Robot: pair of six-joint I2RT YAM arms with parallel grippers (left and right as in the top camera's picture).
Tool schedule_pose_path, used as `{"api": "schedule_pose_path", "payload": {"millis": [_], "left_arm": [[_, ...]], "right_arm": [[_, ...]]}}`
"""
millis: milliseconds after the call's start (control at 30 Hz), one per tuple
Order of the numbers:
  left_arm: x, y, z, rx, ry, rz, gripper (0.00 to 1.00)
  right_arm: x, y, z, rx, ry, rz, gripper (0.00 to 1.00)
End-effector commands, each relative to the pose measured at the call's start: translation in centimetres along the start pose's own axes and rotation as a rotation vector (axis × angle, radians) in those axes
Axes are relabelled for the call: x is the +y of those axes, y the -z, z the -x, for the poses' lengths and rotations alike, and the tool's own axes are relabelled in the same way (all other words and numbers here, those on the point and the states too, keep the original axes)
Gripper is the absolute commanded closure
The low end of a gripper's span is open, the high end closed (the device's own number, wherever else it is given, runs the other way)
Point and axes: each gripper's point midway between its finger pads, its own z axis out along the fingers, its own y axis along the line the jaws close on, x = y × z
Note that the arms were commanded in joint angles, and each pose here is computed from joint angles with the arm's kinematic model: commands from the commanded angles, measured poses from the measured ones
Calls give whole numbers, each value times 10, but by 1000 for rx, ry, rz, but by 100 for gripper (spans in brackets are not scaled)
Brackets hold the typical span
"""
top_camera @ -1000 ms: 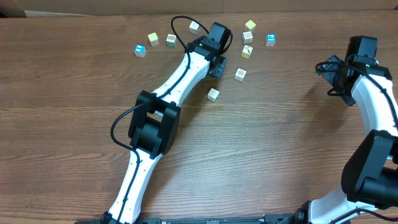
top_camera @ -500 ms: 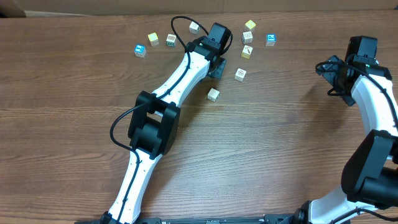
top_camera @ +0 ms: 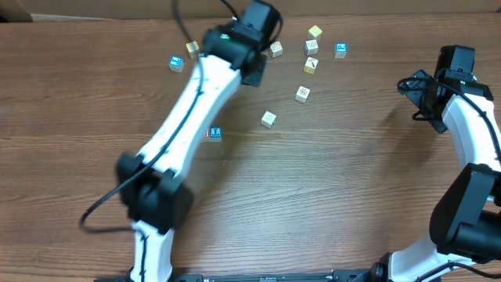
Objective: Form a horizontal line
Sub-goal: 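Carry the grape block toward the left side of the R block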
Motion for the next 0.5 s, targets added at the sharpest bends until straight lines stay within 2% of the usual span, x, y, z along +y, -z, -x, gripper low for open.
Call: {"api": "schedule_pose_path", "payload": {"millis": [0, 200, 467], "left_arm": [[49, 36, -3, -21, 101, 70, 85], [109, 70, -42, 83, 229, 132, 85], [163, 77, -92, 263, 411, 205, 84]], "right_arm": [[2, 8, 9, -32, 0, 8, 0], [2, 8, 9, -32, 0, 8, 0], [2, 8, 9, -32, 0, 8, 0]]}}
